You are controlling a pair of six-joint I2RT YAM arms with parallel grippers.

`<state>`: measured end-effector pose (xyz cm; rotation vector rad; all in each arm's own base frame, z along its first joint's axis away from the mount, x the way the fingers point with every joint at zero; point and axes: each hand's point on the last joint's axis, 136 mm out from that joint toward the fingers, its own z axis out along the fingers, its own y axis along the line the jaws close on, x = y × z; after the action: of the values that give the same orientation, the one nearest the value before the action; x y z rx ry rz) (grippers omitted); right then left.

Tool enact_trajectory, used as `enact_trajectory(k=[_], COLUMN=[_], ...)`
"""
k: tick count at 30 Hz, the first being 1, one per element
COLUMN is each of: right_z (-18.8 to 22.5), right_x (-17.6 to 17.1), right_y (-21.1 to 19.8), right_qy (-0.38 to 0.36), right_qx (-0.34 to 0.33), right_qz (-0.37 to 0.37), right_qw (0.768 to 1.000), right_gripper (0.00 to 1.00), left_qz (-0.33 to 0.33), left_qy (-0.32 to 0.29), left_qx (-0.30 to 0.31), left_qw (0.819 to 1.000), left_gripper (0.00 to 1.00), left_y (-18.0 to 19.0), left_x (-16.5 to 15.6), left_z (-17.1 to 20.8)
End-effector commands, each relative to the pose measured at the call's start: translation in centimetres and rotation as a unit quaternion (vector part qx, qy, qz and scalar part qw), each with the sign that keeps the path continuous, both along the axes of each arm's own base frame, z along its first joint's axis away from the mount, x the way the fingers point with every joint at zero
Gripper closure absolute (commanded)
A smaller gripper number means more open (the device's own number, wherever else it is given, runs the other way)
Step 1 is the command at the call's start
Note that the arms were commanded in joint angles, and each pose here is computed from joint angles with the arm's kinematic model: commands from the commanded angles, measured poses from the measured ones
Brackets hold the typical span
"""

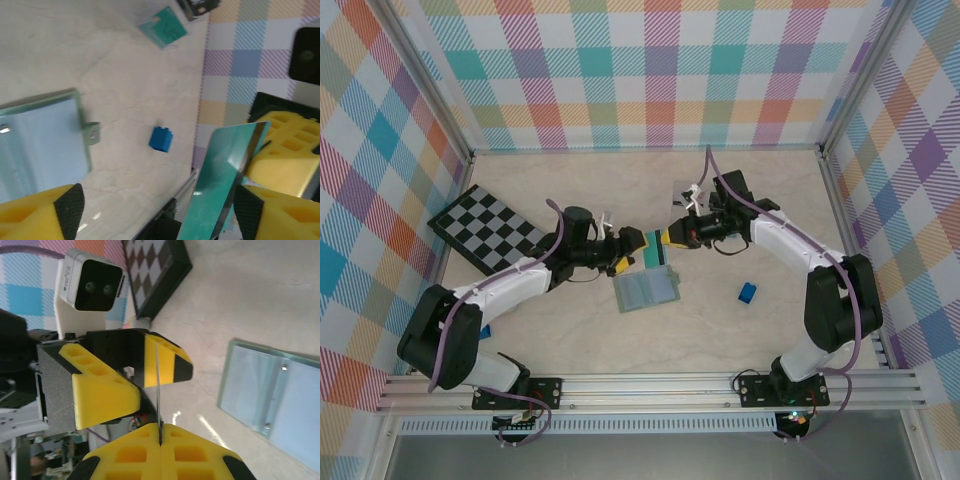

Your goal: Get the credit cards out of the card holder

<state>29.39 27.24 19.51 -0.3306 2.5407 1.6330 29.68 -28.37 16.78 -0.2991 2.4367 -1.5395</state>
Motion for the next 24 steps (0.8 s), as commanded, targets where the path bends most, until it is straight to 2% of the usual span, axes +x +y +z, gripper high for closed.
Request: enact_trajectory(k=[1,11,14,16,17,21,24], right_z=[3.2,2.5,2.2,2.1,2.0,1.7,1.6], right_x=[-0.6,-0.1,0.1,0.1,0.1,0.2,0.0], right_y=[0.2,-0.3,-0.5,-0.4,-0.3,-0.2,0.2], right_qy=[0.003,0.023,0.029,0.037,0.042,0.061,0.065], right_qx=[0.067,0.064,0.062,0.065,0.067,0.077,0.085], right_qz=[0.019,0.006,0.002,0.003,0.003,-0.011,-0.011], right_qw=[0.998,0.998,0.998,0.997,0.997,0.995,0.994], right_gripper=[1.00,1.00,1.00,1.00,1.00,0.79,0.69], left_qz=[-0.025,-0.033,-0.030,-0.026,-0.024,-0.015,-0.012], left_qy=[-0.039,-0.060,-0.062,-0.059,-0.059,-0.060,-0.058], left_qx=[-0.067,-0.112,-0.113,-0.113,-0.114,-0.120,-0.119], left_qw=[0.997,0.991,0.991,0.991,0.991,0.991,0.991], left_gripper=[0.28,0.66,0.81,0.99,1.00,1.00,1.00], left_y=[-1.1,-1.7,-1.5,-1.5,-1.5,-1.5,-1.7], left_x=[0.4,0.4,0.3,0.4,0.4,0.6,0.7], left_z=[2.7,4.2,4.2,4.2,4.3,4.7,4.7])
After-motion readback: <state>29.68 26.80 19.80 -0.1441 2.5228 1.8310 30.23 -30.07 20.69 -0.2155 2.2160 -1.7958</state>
